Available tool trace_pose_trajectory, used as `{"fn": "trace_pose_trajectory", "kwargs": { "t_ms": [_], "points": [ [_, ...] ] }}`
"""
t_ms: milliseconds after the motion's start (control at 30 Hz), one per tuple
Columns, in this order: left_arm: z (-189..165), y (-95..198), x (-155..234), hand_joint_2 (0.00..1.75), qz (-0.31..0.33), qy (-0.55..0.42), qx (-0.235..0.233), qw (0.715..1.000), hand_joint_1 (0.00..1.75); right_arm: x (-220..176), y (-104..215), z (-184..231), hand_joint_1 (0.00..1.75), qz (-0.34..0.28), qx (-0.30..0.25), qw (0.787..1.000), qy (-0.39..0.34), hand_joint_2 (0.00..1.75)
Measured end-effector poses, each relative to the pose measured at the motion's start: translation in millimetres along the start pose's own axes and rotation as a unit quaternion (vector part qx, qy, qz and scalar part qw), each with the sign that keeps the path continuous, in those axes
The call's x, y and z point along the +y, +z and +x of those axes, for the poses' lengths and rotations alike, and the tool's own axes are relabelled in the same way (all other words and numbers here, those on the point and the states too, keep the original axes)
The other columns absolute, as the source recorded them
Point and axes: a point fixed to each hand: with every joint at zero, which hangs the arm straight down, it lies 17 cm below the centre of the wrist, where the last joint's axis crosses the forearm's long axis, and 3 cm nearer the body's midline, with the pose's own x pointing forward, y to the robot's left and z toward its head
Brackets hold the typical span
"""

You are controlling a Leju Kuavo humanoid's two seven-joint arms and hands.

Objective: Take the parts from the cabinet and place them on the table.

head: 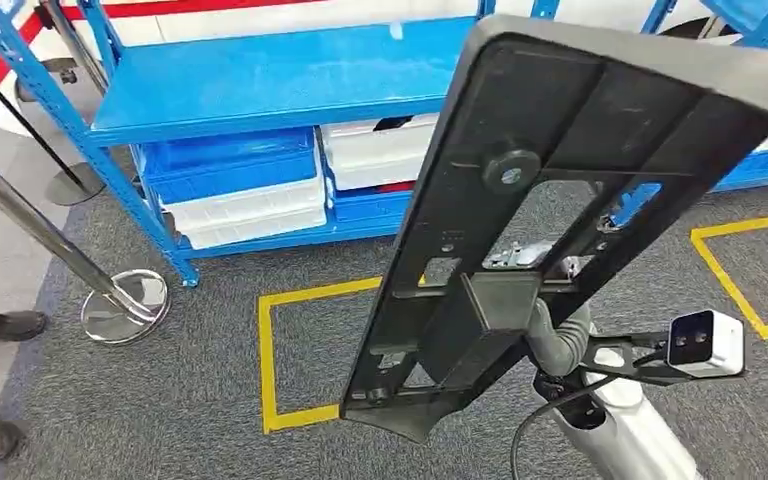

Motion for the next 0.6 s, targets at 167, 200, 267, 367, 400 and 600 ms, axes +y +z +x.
{"fn": "trace_pose_trajectory", "kwargs": {
  "t_ms": [167,200,267,367,400,600],
  "points": [
    [1,-1,-2,0.0,-0.007,0.002,0.004,1.0,0.0,8,0,-6,1.64,0.007,0.008,1.0,0.015,1.75],
    [1,-1,-4,0.0,-0.011,0.001,0.006,1.0,0.0,13,-1,-6,1.64,0.014,0.008,1.0,0.018,1.75],
    [2,-1,-7,0.0,-0.016,-0.001,0.009,1.0,0.0,25,0,-5,1.64,0.03,0.006,0.999,0.018,1.75],
    [0,0,-10,0.0,-0.022,-0.011,0.012,1.0,0.0,41,6,-8,1.64,0.043,0.012,0.999,0.014,1.75],
    [0,0,-11,0.0,-0.024,-0.016,0.013,0.999,0.0,45,8,-9,1.64,0.047,0.016,0.999,0.013,1.75],
    [-3,1,-21,0.0,-0.036,-0.059,0.02,0.997,0.0,74,9,-3,1.64,0.079,0.01,0.997,-0.001,1.75]
  ]
}}
